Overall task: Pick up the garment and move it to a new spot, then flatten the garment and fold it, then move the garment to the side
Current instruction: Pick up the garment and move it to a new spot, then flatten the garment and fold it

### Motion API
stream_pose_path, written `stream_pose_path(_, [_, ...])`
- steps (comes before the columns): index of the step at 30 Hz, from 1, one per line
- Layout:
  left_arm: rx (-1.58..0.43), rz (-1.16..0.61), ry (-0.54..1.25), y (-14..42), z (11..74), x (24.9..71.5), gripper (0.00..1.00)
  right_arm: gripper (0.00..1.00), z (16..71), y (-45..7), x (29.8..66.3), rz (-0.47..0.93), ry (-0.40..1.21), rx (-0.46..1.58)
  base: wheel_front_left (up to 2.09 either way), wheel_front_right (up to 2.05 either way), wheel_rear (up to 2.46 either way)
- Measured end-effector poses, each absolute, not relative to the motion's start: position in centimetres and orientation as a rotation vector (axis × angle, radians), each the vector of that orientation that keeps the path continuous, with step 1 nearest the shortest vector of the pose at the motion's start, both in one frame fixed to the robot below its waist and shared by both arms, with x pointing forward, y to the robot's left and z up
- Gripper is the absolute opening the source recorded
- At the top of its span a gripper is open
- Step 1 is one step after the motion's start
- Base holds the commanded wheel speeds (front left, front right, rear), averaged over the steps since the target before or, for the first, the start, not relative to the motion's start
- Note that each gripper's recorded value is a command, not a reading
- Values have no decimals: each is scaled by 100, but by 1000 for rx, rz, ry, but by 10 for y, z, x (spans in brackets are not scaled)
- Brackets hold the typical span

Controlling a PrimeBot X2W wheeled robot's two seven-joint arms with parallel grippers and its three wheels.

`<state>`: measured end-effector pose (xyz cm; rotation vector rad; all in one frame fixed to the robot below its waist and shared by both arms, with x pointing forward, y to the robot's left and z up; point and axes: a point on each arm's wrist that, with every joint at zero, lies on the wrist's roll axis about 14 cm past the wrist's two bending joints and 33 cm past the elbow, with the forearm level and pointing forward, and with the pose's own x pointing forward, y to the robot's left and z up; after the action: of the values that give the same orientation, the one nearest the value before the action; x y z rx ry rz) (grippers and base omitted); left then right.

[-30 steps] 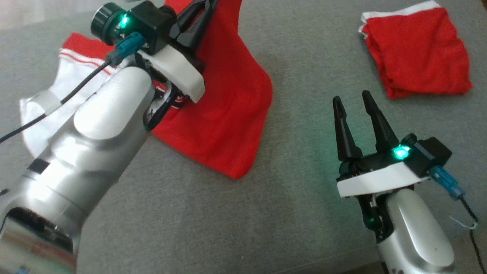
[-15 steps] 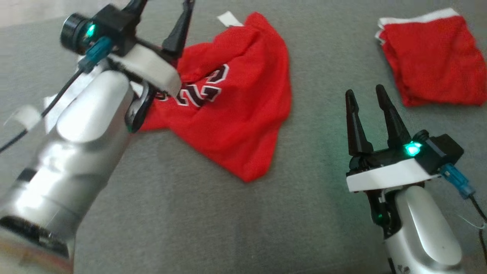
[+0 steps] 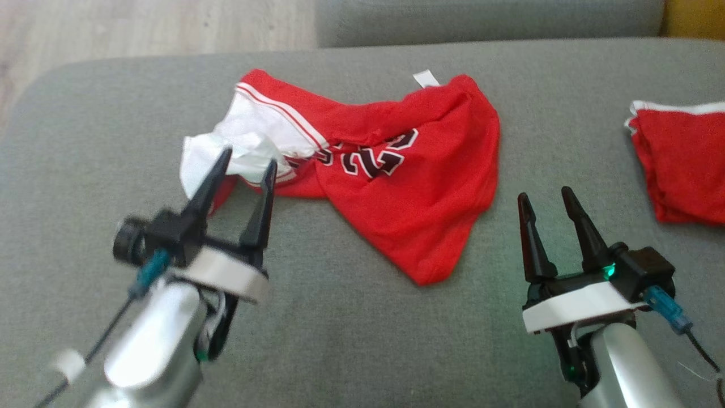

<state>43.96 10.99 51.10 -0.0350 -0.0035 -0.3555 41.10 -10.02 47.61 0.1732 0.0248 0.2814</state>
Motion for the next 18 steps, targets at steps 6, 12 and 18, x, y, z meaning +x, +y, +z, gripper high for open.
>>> stream_pose_path(6, [-105,-233,-4,127,504,405,100,100,483,-88,404,319,12,168,0,0,0])
stream_pose_path(12, [-119,-203,-6,130,499,394,100,100,478,-86,401,325,29,168,0,0,0])
stream_pose_path(18, [-109,-198,-29,134,504,396,100,100,467,-59,393,412,72,138,0,0,0])
